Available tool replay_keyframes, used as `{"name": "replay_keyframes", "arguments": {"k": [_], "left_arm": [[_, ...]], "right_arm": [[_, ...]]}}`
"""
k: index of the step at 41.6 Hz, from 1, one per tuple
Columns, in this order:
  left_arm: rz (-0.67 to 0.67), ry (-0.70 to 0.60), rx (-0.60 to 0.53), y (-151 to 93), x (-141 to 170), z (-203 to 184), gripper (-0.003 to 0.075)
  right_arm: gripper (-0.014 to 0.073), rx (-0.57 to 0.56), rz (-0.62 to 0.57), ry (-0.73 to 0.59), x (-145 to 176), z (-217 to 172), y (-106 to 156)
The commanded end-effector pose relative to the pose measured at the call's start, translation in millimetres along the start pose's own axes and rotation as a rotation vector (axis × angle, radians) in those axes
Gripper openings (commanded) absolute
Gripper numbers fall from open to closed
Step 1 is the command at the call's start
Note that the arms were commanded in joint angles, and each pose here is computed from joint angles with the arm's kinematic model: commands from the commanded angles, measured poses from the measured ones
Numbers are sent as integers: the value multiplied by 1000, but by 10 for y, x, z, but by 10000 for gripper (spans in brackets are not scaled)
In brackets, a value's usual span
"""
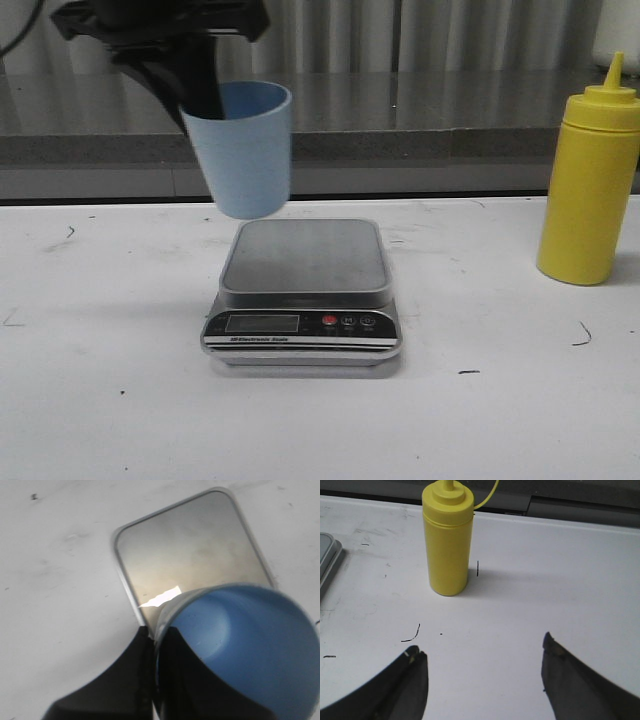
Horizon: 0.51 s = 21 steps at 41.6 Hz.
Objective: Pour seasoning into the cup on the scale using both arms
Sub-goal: 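Lift the blue cup with the left gripper and lower it onto the scale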
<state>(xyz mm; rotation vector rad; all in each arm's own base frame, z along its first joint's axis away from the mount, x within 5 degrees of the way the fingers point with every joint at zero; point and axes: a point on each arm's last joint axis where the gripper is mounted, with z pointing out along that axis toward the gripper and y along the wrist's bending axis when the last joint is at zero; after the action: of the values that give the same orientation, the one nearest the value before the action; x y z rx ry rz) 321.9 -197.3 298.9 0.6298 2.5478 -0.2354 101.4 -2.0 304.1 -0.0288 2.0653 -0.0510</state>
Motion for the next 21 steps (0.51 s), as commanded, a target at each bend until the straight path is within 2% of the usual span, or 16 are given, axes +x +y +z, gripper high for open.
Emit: {"name": "replay_keyframes", "arguments": {"k": [1,9,21], "left_arm": [[3,-145,43,-196,-161,-98,-20],[-46,-158,37,-210,-336,122,-20],[2,-89,-53,-160,-498,375,-20]], "right_arm": [[509,12,-19,-87,-138,-29,-14],[509,12,-19,-87,-138,-29,-14],[509,12,-19,-88,-139,-29,-14]]}}
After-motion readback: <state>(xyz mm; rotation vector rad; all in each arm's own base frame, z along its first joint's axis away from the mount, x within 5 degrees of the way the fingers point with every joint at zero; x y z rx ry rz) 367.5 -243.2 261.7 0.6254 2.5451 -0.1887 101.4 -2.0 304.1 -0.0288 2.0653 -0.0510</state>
